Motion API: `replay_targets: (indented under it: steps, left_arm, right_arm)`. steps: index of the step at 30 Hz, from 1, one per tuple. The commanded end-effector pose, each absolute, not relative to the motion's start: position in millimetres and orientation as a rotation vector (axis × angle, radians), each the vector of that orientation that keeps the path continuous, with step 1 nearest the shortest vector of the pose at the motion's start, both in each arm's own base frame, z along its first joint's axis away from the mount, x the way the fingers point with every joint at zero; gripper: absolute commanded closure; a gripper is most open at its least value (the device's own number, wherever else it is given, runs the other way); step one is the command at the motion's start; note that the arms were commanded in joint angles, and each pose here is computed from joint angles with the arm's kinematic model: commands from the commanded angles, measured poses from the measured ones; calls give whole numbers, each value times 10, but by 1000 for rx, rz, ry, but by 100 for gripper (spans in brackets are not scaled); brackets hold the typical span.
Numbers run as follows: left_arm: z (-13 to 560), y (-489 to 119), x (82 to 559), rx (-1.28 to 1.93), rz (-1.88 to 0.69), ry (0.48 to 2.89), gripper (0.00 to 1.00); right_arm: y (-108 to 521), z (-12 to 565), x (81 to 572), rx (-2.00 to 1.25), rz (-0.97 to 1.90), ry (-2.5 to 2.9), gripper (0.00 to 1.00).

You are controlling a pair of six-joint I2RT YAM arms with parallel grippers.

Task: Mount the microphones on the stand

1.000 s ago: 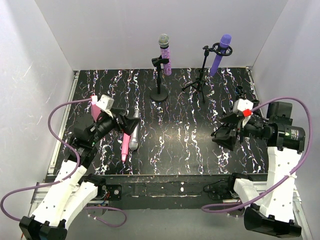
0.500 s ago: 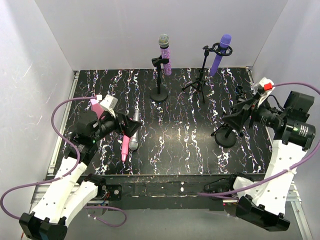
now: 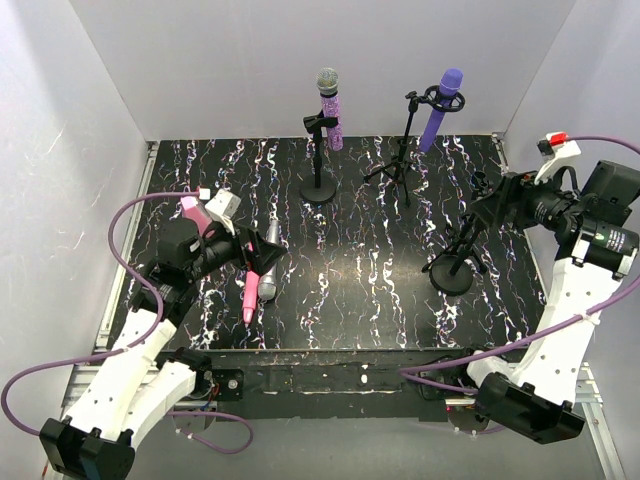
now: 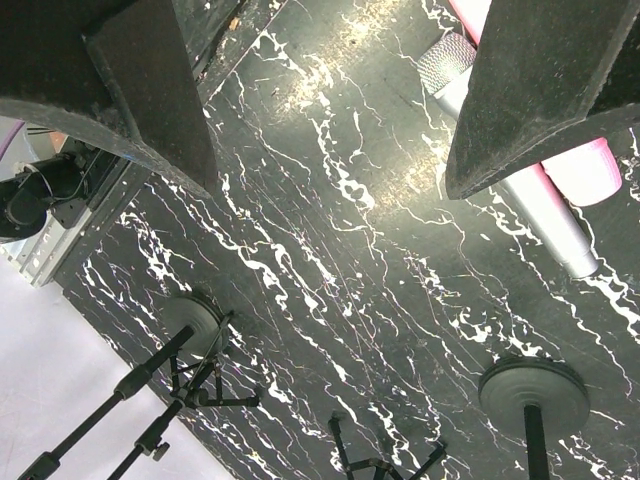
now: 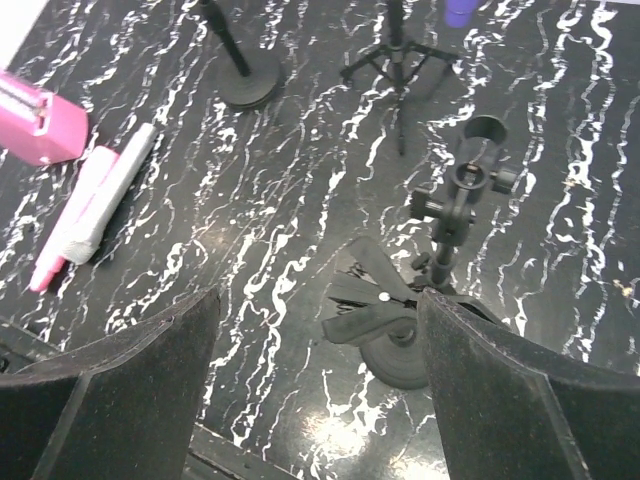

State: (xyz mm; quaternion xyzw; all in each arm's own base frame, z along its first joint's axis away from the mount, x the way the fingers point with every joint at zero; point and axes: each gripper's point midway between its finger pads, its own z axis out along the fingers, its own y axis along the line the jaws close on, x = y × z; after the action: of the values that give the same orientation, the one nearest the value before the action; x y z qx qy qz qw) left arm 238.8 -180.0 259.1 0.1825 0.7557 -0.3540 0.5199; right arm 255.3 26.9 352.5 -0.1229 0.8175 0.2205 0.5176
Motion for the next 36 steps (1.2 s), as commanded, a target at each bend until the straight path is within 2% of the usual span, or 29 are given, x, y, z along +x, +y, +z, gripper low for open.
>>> replay_targets:
  steps: [1, 4, 12, 19, 26, 32, 36]
  left_arm:
    - [2674, -1821, 2415, 465, -848, 1784, 2]
    - [2664, -1830, 2440, 464, -850, 1786, 2]
    - [2649, -1856, 2466, 458, -867, 1790, 2]
    - [2660, -1855, 2453, 452, -871, 1783, 2]
    - [2680, -1844, 2435, 451, -868, 1777, 2]
    - [2693, -1830, 2404, 445, -869, 1777, 2]
    - [2705, -1823, 2385, 439, -871, 1775, 2]
  right_arm:
    - [50, 3703, 2642, -236, 369, 1935, 14]
    - [-72, 3706, 2663, -153, 314, 1937, 14]
    - [-488, 3503, 2854, 343, 315, 1911, 10]
    - [-284, 3207, 2919, 553, 632, 1860, 9]
    - [-177, 3109, 2941, 680, 842, 1771, 17]
    - [-205, 3125, 2948, 722, 874, 1723, 23]
    - [-163, 3207, 2914, 707, 902, 1697, 41]
